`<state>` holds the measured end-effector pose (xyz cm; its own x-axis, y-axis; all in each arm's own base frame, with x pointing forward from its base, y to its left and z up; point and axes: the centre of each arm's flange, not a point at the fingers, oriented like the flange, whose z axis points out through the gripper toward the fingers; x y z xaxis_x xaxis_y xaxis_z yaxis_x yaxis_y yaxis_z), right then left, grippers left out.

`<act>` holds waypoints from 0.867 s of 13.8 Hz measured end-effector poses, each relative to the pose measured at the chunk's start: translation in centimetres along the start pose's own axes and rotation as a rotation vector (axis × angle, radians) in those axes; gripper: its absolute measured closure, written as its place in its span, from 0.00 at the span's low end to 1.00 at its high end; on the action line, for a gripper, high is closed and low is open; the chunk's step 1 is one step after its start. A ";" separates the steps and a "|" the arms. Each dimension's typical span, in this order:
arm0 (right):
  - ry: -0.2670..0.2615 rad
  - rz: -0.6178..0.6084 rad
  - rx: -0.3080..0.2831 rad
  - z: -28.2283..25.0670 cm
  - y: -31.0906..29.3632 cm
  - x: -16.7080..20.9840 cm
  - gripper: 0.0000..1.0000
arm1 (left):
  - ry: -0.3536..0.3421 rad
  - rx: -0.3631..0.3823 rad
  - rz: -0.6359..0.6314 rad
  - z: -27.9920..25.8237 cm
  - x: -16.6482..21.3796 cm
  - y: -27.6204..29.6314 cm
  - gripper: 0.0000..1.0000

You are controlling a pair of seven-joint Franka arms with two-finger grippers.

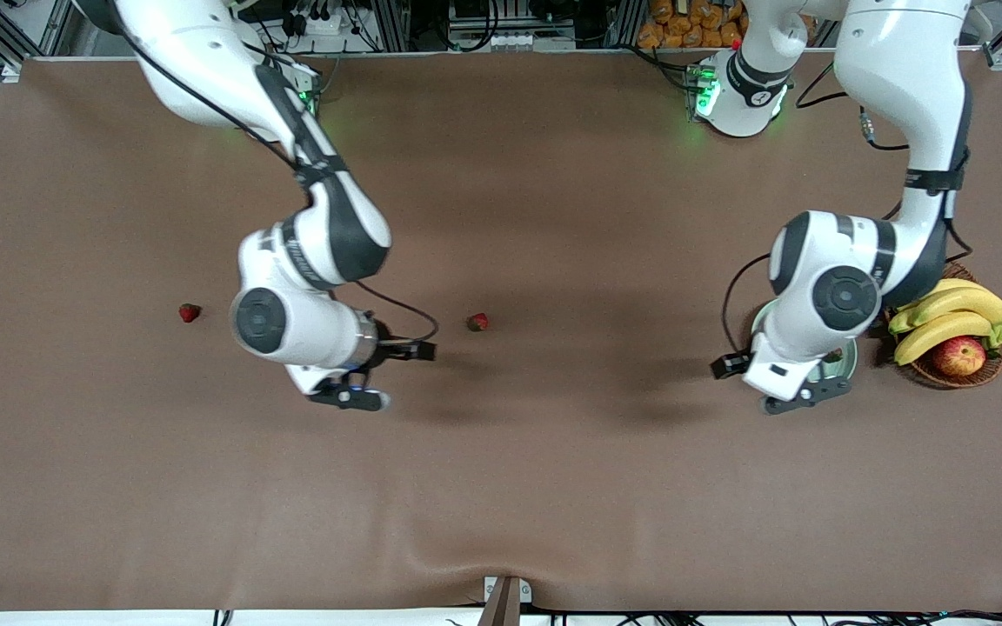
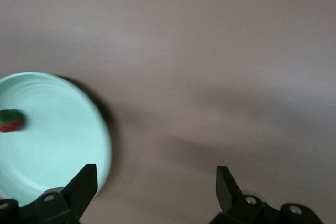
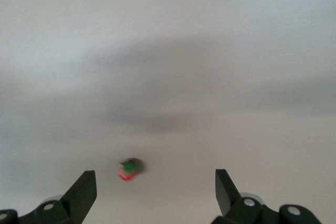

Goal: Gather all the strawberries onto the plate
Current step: 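Grasp the second strawberry with the left gripper while the right gripper grasps another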

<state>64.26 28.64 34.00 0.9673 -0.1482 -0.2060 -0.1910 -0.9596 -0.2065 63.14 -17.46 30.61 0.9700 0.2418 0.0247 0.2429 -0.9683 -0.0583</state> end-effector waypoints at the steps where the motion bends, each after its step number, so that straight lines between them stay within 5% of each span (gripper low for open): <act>1: -0.002 0.010 -0.031 -2.3 1.9 0.3 0.00 | 0.017 -0.025 0.006 -1.1 -0.5 2.6 0.00; 4: -0.003 0.011 -0.134 -7.0 7.7 0.6 0.00 | 0.042 -0.068 -0.006 -1.7 -3.1 11.3 0.00; 9: -0.071 -0.029 -0.154 -7.1 19.5 1.8 0.00 | 0.107 -0.160 0.107 1.8 -10.1 25.7 0.00; 12: -0.062 -0.034 -0.240 -6.5 25.4 2.2 0.00 | 0.172 -0.227 0.176 3.6 -14.6 30.7 0.00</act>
<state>62.61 2.39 34.50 0.9590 -0.1065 -0.2628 -0.1056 -0.9943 0.0175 56.45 -50.47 24.87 0.9764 0.0739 0.2029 0.0444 -0.9882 0.1464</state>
